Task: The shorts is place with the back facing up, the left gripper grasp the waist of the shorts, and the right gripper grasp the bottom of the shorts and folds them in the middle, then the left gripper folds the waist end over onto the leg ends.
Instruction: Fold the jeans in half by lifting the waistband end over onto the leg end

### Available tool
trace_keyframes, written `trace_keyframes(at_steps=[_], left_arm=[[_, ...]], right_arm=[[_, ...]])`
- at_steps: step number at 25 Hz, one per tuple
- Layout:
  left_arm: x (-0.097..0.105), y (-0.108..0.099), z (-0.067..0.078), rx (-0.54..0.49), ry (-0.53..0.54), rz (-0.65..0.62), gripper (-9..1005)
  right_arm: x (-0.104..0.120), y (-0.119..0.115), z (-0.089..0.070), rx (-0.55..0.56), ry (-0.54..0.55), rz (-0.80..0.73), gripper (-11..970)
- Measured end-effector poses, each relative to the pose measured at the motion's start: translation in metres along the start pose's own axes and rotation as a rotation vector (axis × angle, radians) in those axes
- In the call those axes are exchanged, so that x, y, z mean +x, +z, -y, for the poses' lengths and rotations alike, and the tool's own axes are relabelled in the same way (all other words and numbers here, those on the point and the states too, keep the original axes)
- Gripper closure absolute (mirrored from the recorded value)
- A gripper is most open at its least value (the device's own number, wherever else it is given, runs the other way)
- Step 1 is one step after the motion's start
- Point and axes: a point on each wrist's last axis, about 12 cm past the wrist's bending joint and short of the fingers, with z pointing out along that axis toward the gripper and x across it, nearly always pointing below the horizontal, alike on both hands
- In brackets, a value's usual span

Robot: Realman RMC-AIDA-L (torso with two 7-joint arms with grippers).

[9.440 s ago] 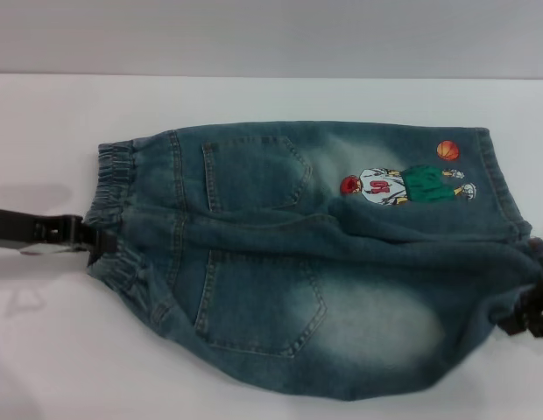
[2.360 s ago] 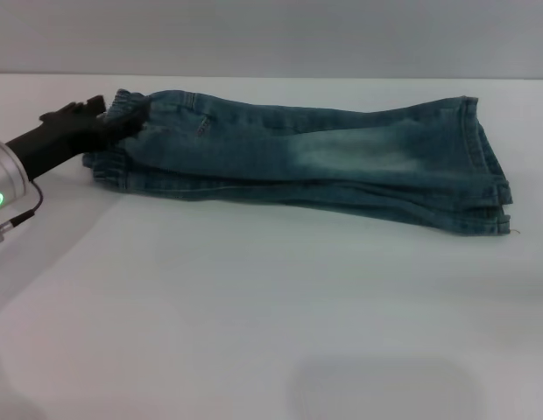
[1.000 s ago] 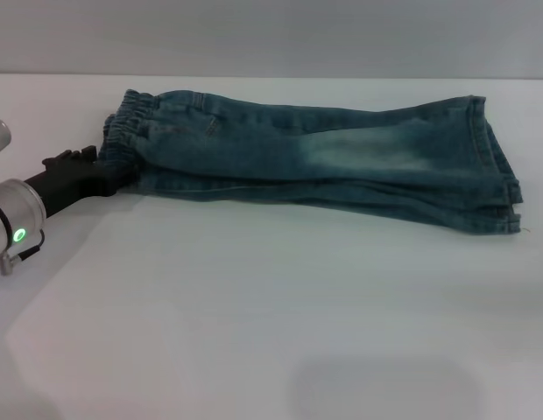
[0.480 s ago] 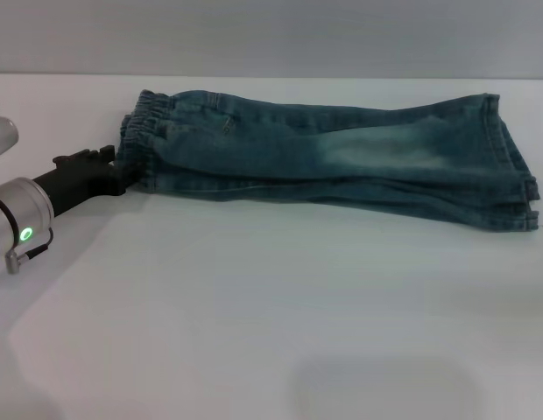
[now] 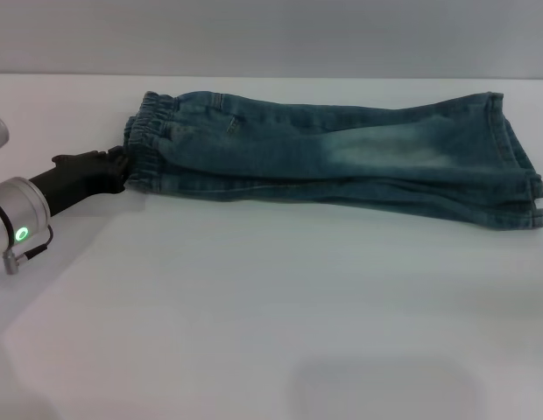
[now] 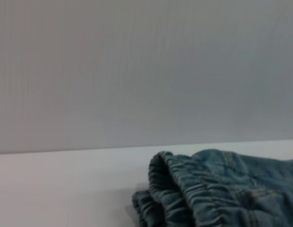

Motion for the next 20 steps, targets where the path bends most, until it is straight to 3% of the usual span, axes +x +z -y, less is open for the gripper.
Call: trace_keyframes(at_steps=[4, 10, 15, 20], left_arm=[[-0.004, -0.001, -0.001, 0.02, -0.065, 0.007, 842], [-0.006, -0.008, -0.001, 0.06, -0.092, 0.022, 719], [0.0, -0.011, 0.0, 0.058, -0.098, -0.005, 496], [0.004, -0.012, 0.0, 0.05, -0.105, -0.014, 340]], right_arm=[[0.001, -0.001, 0.0, 0.001, 0.002, -0.001, 308], [0.002, -0.002, -0.001, 0.004, 0.009, -0.004, 307], [0.003, -0.001, -0.001, 0.003, 0.015, -0.006, 308], [0.004, 0.001, -0.002, 0.001, 0.001, -0.005, 308]])
